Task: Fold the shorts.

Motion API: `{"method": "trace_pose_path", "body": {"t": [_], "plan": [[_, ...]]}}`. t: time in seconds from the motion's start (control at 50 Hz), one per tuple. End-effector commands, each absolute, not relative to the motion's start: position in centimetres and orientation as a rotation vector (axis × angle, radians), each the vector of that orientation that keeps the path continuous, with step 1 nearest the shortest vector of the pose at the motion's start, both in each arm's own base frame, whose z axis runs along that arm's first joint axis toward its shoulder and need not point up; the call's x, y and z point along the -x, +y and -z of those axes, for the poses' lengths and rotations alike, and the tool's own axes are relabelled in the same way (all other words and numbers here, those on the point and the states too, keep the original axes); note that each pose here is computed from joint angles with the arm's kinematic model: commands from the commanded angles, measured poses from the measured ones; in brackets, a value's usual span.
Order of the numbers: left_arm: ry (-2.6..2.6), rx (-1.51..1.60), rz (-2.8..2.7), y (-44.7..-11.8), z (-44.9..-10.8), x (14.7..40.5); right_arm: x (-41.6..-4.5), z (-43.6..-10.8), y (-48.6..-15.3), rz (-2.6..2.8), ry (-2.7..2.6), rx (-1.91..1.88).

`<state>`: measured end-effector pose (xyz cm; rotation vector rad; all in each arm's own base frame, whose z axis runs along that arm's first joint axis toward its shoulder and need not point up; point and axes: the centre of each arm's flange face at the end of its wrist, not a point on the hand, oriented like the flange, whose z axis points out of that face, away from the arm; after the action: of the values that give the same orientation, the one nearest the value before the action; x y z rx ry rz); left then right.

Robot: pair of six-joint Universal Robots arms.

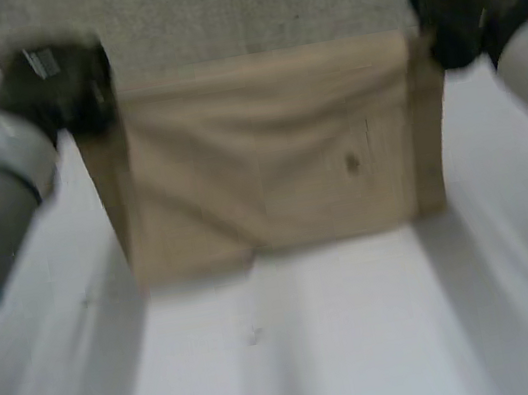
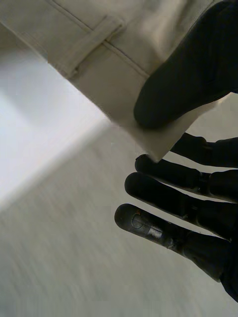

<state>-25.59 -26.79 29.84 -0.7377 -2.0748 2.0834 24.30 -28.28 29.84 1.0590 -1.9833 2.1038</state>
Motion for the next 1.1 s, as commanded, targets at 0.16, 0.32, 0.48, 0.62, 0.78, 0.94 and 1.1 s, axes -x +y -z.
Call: {"method": "trace_pose_path", "body": {"t": [0.16, 0.32, 0.48, 0.62, 0.78, 0.94, 1.1], "plan": [[-1.746, 0.564, -2.404, -23.8, -38.7, 26.0, -24.1, -37.5, -28.8, -2.519, -1.742, -0.724], [-2.013, 0.685, -2.171, -20.1, -30.8, 24.3, -23.6, -30.1, -27.2, -2.240, -2.054, -0.837], [-2.267, 0.773, -1.873, -17.1, -21.3, 23.1, -22.8, -21.8, -24.9, -1.896, -2.297, -0.999], [-2.382, 0.772, -1.724, -17.0, -18.5, 22.9, -22.4, -18.6, -24.0, -1.733, -2.399, -1.051], [-2.338, 0.766, -1.766, -14.9, -23.5, 22.0, -21.3, -22.6, -21.2, -1.645, -2.307, -1.183], [-2.240, 0.801, -1.804, -11.0, -28.7, 20.9, -19.9, -27.7, -16.6, -1.571, -2.186, -1.339], [-2.051, 0.874, -1.782, -8.3, -32.0, 21.0, -19.2, -30.3, -15.0, -1.664, -2.113, -1.346]]}}
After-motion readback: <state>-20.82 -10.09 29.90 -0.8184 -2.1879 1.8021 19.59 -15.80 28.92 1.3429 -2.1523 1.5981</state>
